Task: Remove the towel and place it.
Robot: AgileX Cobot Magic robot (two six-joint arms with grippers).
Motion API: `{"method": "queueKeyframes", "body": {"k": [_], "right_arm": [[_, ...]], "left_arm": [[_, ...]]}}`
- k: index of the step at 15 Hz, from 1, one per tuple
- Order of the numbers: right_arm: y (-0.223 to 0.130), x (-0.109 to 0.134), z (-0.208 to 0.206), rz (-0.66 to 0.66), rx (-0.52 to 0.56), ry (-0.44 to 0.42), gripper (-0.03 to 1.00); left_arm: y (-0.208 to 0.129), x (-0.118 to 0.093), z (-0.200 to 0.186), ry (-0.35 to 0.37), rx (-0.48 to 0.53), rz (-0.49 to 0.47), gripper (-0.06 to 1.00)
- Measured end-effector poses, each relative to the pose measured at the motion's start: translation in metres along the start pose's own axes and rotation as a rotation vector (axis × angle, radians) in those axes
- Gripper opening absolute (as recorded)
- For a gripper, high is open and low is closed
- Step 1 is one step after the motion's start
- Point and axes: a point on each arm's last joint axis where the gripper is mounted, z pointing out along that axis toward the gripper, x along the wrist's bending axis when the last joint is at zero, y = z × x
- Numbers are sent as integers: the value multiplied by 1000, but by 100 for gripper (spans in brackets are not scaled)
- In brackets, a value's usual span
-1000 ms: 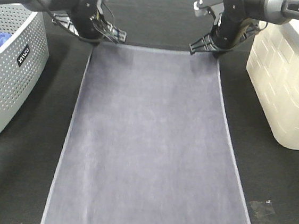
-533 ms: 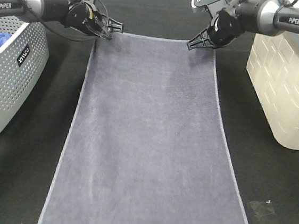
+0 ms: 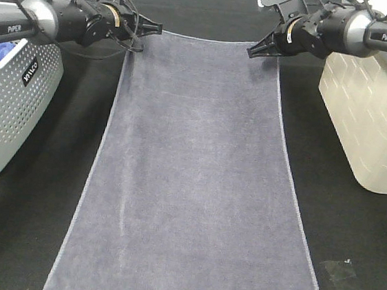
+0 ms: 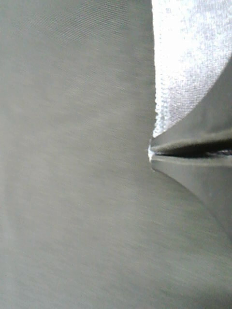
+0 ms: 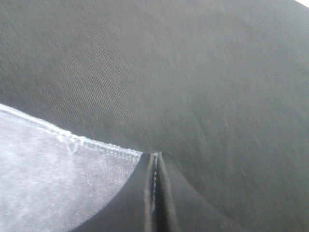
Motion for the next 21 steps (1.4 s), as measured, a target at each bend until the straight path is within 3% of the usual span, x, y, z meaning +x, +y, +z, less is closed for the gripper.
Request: {"method": "queueKeyframes", "body": {"k": [4,9,10,12,14,17,21], "right_arm": [[-4,-12,6,13,-81,20,0],[-3,-15,6,17,-108,24,1],[-3,-15,6,16,-108,24,6],[-3,-15,6,16,-108,24,37],[-3,-15,6,16,-108,24,59],[-5,-16,6,17,-86,16,73],[-8,-17,6,19,-55,4,78]], "left_arm": [[-11,-5,7,-77,-82,15,1],[-26,9,13,-57,-59,26,1],[-26,9,13,-56,-58,26,8],[-27,9,13,-56,-57,26,27],[-27,9,13,-56,-57,26,50],[-27,9,13,-56,-57,26,58],[-27,9,13,-56,-57,26,59]]}}
